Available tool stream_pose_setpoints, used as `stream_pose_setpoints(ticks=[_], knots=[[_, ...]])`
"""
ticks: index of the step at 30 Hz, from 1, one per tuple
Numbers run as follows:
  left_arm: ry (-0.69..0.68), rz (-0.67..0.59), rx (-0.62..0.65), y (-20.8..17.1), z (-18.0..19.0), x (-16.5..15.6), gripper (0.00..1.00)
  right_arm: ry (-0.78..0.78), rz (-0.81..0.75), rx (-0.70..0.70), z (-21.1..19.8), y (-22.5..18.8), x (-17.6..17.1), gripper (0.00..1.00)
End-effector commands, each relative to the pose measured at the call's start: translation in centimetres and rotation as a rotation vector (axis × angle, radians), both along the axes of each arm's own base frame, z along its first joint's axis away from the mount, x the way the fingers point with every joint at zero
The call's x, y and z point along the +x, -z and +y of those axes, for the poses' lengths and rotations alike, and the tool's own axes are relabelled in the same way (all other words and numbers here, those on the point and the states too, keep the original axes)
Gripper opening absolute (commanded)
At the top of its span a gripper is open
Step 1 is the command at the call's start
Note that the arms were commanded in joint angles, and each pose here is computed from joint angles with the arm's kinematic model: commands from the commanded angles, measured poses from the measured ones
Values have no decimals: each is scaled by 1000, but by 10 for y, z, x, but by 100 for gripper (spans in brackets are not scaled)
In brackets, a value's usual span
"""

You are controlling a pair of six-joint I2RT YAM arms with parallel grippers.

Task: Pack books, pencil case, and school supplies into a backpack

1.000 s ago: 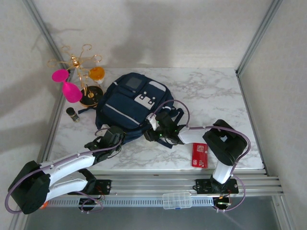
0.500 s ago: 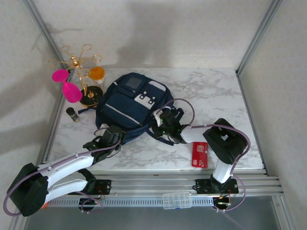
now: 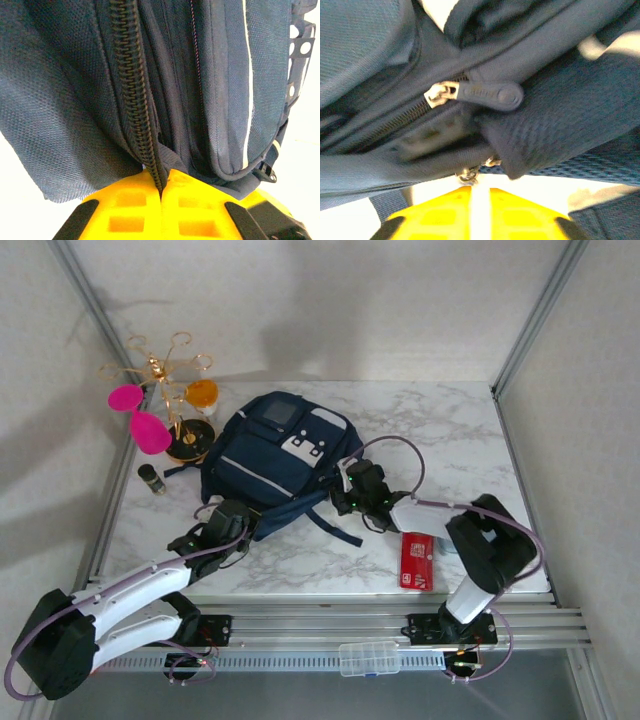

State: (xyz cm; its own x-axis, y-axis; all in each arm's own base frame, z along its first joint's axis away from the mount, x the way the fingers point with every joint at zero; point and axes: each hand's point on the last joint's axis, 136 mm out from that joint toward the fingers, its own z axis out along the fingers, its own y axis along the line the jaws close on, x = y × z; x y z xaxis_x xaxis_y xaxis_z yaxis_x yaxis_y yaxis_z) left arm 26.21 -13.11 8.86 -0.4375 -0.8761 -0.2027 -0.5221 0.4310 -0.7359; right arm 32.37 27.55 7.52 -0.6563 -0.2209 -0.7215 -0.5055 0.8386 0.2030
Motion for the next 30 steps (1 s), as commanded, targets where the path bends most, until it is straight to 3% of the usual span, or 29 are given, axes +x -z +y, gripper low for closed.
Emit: stream_pose_setpoints(ticks=[1, 4, 6, 10, 16, 22, 30], knots=[[10, -17, 78, -12, 9, 4, 6, 8, 3, 49, -7, -28, -12, 23], [21, -43, 66, -21, 7, 2, 27, 97, 109, 111, -12, -37, -11, 33], [38, -67, 58, -28, 2, 1, 33, 167, 182, 123, -10, -37, -4, 40], [39, -97, 87, -46, 2, 0, 37, 272, 286, 106, 1, -38, 18, 45], [38, -113, 213, -73, 7, 15, 42, 398, 271, 129, 11, -46, 63, 58], [66, -111, 235, -65, 0, 35, 43, 416, 319, 148, 28, -27, 89, 60], [45, -50, 255, -38, 13, 49, 41, 480, 327, 133, 41, -16, 98, 49]])
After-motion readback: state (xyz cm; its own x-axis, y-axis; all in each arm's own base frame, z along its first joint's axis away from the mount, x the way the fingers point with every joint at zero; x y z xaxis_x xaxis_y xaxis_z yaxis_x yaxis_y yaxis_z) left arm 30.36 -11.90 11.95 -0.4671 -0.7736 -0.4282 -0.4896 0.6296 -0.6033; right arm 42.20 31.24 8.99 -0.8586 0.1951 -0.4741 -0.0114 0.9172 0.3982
